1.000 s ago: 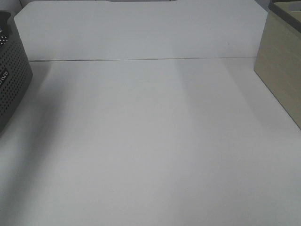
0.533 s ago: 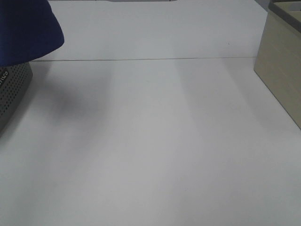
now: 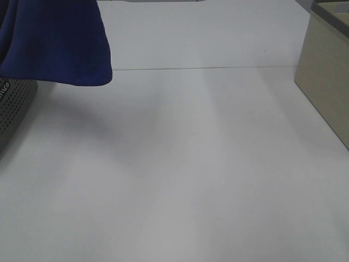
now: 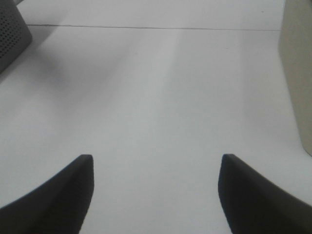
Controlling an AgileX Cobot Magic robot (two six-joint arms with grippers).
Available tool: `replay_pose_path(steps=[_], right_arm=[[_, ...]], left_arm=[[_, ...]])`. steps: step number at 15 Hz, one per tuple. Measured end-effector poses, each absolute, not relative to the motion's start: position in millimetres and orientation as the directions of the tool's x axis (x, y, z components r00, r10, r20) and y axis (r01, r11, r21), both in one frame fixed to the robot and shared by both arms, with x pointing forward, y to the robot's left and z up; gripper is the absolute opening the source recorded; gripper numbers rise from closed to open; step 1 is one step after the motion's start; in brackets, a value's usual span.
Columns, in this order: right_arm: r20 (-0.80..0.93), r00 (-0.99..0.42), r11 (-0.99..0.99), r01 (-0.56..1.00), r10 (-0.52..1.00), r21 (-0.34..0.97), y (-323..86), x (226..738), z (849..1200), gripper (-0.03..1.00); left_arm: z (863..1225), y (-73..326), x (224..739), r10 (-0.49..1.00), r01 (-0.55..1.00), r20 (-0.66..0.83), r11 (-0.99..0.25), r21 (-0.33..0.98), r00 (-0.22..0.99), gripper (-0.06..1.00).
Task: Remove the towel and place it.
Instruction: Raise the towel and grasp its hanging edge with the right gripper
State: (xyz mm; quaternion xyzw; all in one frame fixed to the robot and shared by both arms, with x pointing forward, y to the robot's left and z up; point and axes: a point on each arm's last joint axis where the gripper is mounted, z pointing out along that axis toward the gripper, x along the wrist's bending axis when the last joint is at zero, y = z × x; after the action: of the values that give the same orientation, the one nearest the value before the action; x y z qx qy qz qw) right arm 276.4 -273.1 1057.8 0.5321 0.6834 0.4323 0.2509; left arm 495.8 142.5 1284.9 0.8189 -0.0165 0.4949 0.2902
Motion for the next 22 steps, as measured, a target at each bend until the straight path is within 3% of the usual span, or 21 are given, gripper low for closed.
replay_pose_path(steps=[1, 2, 5, 11, 16, 22], right_arm=[[0.119, -0.339, 0.077, 0.513, 0.933, 0.855, -270, 285, 1059, 0.71], [0.119, -0.482, 0.155, 0.492, 0.868, 0.857, -254, 321, 1060, 0.71], [0.139, -0.680, 0.215, 0.409, 0.720, 0.887, -231, 370, 1053, 0.71], [0.083, -0.938, 0.131, 0.134, 0.335, 0.982, -198, 424, 1026, 0.71], [0.252, -0.937, 0.050, 0.271, 0.240, 0.961, -189, 458, 1011, 0.75], [0.272, -0.942, 0.074, 0.291, 0.197, 0.954, -166, 472, 1017, 0.75]], left_arm=[[1285, 140, 494, 0.255, -0.323, 0.820, -0.827, 0.459, 0.512, 0.00], [1285, 130, 488, 0.235, -0.355, 0.820, -0.814, 0.460, 0.522, 0.00], [1285, 122, 482, 0.217, -0.382, 0.820, -0.802, 0.460, 0.530, 0.00], [1285, 116, 478, 0.220, -0.397, 0.806, -0.780, 0.484, 0.550, 0.00], [1285, 114, 476, 0.234, -0.401, 0.784, -0.754, 0.520, 0.575, 0.00], [1285, 113, 475, 0.239, -0.402, 0.776, -0.745, 0.532, 0.584, 0.00]])
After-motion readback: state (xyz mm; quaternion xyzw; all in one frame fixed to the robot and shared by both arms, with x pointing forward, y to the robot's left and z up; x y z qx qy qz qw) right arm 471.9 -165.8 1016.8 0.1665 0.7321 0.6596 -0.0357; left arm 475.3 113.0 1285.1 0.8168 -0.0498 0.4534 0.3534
